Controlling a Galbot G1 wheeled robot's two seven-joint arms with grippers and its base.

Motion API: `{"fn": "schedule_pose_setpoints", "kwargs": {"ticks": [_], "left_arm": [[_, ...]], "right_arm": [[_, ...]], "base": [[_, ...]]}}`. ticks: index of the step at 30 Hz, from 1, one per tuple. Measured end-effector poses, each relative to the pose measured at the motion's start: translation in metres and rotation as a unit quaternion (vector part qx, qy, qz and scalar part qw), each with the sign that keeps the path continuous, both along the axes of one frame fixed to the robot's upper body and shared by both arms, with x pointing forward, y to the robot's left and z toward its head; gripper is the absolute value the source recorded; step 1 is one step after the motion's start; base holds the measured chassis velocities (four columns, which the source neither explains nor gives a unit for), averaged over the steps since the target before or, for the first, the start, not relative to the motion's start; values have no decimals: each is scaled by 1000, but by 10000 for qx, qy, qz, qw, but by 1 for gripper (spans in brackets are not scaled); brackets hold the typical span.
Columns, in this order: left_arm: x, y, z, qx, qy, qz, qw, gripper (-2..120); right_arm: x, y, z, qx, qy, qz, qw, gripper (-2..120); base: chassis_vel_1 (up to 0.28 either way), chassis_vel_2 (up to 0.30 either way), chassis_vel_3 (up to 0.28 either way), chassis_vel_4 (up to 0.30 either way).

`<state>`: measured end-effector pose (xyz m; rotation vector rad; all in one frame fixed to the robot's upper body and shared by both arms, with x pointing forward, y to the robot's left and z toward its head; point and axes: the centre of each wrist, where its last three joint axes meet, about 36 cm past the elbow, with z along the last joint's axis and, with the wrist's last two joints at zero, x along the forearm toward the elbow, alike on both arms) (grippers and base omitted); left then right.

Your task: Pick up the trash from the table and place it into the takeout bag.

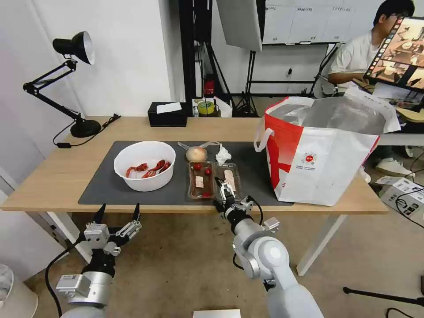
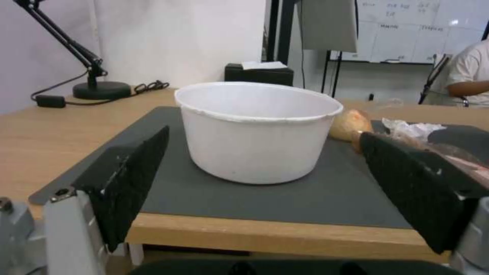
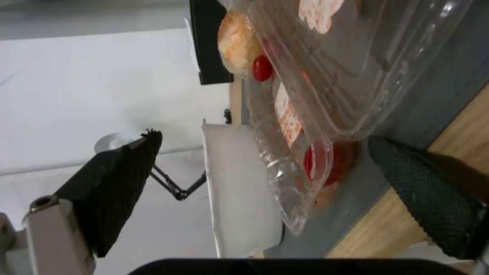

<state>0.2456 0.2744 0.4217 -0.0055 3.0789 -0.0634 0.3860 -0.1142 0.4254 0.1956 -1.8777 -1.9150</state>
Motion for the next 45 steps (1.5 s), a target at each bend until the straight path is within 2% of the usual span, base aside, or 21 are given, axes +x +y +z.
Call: {"fn": "schedule_pose_setpoints", "kwargs": {"ticks": [45], "left_arm": [[-5,-1,-5,-23,-18,-14,10000,100]], "right_arm": [[-3,1,-4,-503,-433,-164,9977,100]], "base": [[0,0,0,0]]}}
